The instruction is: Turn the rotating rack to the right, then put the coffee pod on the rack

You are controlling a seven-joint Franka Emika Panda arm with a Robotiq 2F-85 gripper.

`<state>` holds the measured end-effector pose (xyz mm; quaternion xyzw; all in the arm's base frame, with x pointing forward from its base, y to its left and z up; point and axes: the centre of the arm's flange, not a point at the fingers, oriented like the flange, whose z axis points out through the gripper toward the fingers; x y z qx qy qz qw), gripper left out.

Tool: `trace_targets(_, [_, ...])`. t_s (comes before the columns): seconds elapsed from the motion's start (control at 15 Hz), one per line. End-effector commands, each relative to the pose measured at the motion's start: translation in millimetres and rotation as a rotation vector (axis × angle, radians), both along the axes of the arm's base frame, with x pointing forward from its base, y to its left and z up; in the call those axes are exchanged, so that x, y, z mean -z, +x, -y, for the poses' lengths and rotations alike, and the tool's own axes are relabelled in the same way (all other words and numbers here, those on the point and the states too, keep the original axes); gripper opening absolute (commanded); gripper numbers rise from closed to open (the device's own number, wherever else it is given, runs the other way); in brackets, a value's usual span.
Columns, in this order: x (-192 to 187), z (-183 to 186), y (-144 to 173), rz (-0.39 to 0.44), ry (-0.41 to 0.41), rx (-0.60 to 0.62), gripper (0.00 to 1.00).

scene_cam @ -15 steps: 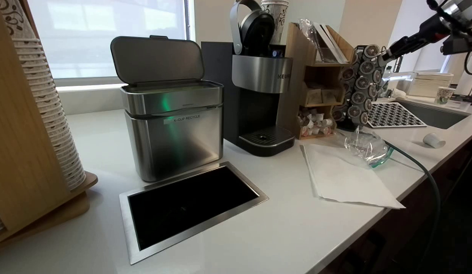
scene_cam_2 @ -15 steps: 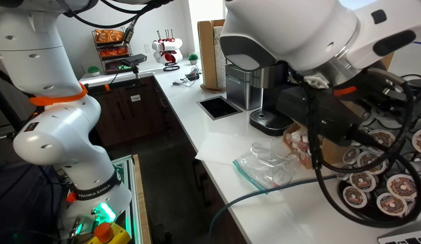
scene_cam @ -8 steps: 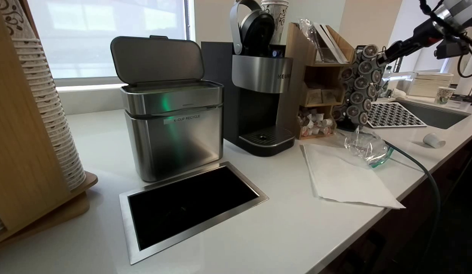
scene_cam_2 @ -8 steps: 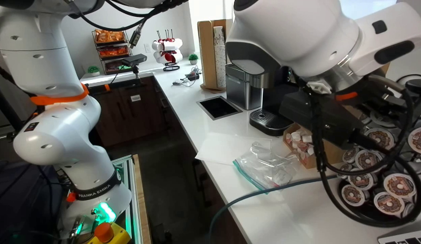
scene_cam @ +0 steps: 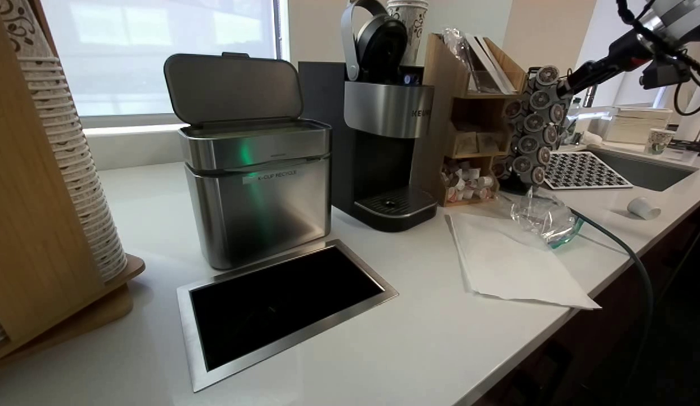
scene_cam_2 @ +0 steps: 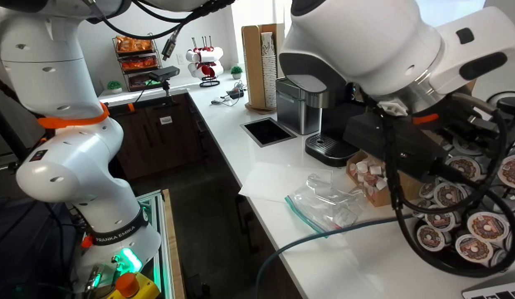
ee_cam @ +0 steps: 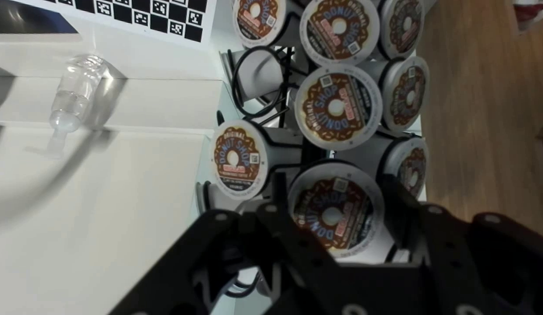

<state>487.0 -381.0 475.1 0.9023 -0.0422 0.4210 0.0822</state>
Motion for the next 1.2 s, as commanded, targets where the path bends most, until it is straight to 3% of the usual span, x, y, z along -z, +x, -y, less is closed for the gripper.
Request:
trace_targets(0.0, [12.0,3.3,6.0,-0.001,-0.001,-0.023,0.63])
trace_targets(0.07, [12.2,3.1,5.9,-0.001,-0.001,-0.023,0.81])
trace_targets(0.27, [16.2,1.6,7.9,-0.008,0.001,-0.027,1.0])
trace_targets(1.13, [7.1,-17.6,-19.5,-0.069,0.065,0.02,1.0])
